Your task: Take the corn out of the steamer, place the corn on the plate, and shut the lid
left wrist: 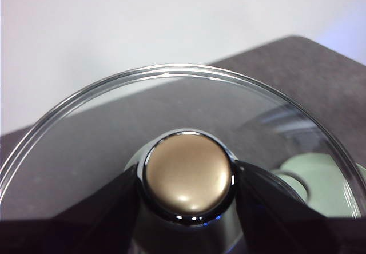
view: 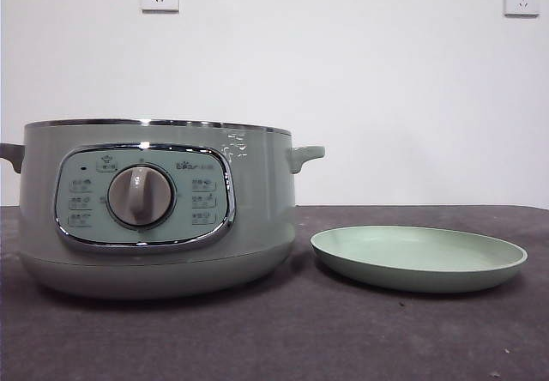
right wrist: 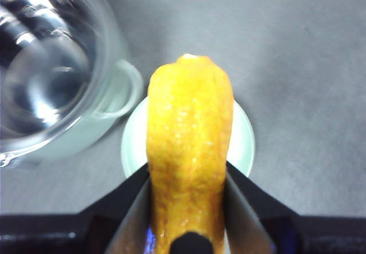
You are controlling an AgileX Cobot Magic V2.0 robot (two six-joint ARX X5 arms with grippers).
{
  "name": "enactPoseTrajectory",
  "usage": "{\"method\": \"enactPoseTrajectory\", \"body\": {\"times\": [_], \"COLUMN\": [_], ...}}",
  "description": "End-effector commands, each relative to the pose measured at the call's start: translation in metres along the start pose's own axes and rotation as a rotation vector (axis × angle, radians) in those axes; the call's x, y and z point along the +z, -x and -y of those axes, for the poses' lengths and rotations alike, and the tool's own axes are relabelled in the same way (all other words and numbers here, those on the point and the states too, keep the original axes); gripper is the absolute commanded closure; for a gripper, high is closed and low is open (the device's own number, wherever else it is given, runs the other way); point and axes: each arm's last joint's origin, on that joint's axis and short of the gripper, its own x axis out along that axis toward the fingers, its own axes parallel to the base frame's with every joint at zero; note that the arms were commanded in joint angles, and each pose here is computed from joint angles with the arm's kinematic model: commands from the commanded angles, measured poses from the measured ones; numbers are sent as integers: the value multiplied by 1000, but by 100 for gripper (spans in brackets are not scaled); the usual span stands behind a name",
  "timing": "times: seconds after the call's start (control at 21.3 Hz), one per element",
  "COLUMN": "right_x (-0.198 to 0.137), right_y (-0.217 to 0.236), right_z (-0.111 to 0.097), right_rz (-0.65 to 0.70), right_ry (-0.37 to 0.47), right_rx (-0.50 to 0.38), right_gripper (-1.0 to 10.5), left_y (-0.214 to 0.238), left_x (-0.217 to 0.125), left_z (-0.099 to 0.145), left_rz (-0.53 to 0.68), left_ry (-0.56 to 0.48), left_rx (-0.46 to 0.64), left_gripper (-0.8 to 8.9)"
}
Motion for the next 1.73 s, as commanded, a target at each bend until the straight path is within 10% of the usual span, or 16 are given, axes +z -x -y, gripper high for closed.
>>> {"method": "enactPoseTrajectory", "body": {"times": [0.05, 0.56, 1.31, 1.73], "right_x": [-7, -61, -80, -81], "right_y": [-25, -176, -253, -253], "right_z": [4, -7, -5, -5], "right_rz": [-99, -87, -213, -226], "right_ry": [-45, -113, -124, -123], "right_rx": [-11, -20, -34, -35], "right_gripper": [959, 959, 936, 596], "left_y": [-1, -1, -1, -1], "left_x": [8, 9, 8, 8], "left_z": [1, 1, 1, 1], "left_rz": [67, 70, 65, 65], "left_ry": [2, 2, 1, 1], "left_rx": [-23, -24, -23, -23], "left_gripper": [823, 823, 823, 823]}}
